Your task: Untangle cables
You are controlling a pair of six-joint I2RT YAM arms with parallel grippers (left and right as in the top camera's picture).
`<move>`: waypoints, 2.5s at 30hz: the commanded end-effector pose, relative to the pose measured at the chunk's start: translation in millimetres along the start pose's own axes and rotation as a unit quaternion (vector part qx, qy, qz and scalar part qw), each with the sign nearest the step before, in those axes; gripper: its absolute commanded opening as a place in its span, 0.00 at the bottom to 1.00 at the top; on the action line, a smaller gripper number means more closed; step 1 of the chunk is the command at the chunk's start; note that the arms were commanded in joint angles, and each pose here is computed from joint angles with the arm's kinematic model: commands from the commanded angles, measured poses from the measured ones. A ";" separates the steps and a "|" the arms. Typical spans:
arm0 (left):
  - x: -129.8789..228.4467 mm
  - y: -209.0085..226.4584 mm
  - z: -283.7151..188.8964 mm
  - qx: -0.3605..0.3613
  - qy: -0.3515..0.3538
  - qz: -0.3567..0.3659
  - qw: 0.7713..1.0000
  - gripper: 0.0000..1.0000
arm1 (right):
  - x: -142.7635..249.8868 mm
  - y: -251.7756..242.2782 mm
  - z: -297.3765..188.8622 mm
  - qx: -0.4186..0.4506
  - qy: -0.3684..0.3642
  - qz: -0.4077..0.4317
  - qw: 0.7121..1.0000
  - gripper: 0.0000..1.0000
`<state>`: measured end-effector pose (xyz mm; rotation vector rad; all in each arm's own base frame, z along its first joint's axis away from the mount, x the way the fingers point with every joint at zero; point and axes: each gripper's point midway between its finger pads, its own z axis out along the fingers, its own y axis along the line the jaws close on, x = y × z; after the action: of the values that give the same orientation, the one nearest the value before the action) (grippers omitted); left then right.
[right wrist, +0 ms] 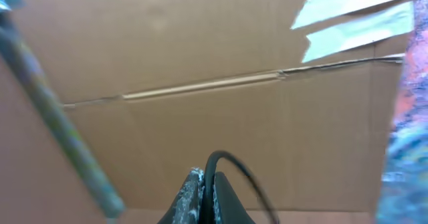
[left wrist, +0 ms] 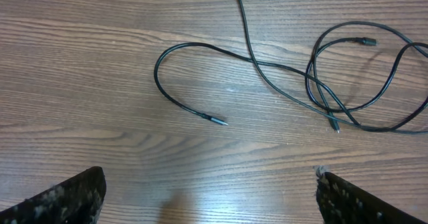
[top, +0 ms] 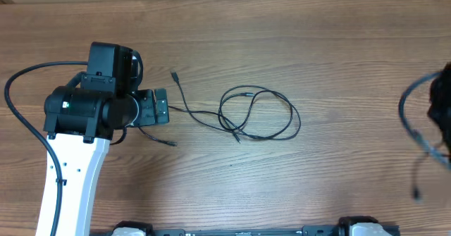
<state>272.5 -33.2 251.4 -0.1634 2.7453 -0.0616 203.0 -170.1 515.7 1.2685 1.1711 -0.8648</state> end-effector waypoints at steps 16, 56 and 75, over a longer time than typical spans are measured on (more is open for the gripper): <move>-2.7 -2.0 -7.0 0.006 -0.012 0.007 1.000 1.00 | 144.2 -44.8 175.7 0.045 0.326 0.028 0.944 0.04; -2.6 -2.0 -7.0 0.006 -0.012 0.006 1.000 1.00 | 311.7 -55.9 170.9 -0.033 0.578 -0.009 0.815 1.00; -2.6 -1.9 -7.0 0.006 -0.012 0.007 1.000 1.00 | 353.0 94.8 -22.0 -0.432 0.629 -0.217 0.608 1.00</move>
<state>272.4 -33.3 251.4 -0.1629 2.7457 -0.0616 364.7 -129.0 199.0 0.7241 2.5959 0.5361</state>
